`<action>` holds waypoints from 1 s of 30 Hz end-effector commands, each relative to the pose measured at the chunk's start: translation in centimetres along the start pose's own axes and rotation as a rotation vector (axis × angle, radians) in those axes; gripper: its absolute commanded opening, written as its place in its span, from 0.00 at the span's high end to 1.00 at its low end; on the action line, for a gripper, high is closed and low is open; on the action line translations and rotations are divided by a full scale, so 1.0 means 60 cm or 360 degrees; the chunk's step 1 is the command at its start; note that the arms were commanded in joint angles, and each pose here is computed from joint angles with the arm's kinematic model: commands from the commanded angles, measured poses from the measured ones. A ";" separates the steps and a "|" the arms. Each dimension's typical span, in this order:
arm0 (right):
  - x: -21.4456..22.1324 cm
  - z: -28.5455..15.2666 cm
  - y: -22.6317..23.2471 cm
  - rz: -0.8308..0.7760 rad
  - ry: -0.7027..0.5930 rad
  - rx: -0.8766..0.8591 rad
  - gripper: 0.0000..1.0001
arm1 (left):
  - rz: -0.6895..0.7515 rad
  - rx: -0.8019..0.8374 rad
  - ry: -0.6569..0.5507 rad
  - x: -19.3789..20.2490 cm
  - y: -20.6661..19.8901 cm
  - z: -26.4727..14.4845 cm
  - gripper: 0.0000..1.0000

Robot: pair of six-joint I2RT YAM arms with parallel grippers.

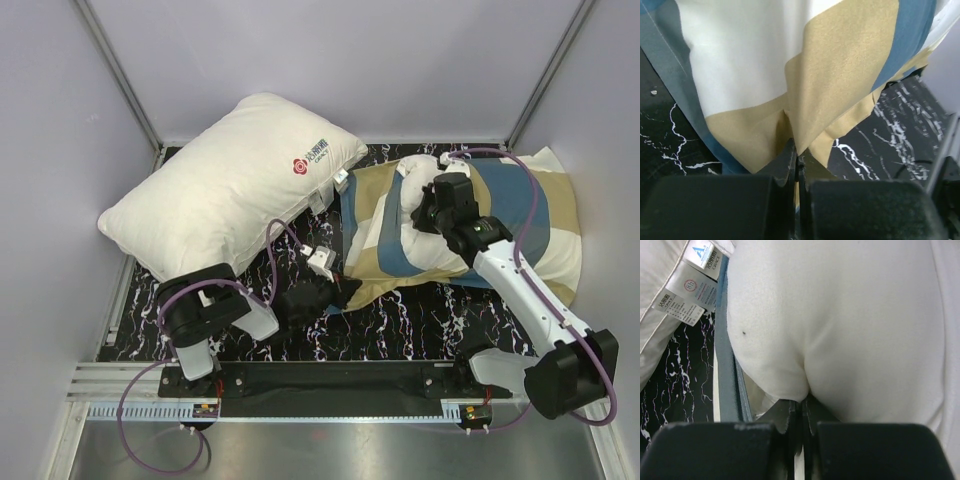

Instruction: Remove the pillowcase from the pillow

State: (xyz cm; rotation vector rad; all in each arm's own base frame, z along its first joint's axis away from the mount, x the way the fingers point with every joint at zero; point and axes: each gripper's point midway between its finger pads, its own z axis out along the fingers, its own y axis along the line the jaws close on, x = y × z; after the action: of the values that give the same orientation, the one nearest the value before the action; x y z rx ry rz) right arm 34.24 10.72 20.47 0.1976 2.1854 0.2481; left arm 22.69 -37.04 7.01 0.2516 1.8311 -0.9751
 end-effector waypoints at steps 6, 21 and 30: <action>-0.152 -0.111 -0.072 0.0032 -0.0472 0.0273 1.00 | -0.0134 -0.0384 -0.0046 0.015 0.128 -0.052 1.00; -0.157 -0.193 -0.130 0.0049 -0.0525 0.0362 1.00 | -0.0263 -0.0503 -0.0179 -0.019 0.204 -0.115 1.00; -0.008 -0.134 -0.095 0.0128 -0.0190 0.0039 1.00 | -0.0149 -0.0389 -0.0187 -0.079 0.160 -0.118 1.00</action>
State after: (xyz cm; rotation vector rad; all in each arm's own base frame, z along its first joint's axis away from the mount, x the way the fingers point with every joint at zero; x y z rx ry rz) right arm 28.14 4.59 27.12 0.2764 2.0190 0.2486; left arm 24.30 -23.01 3.17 -0.1204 1.9503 -0.7990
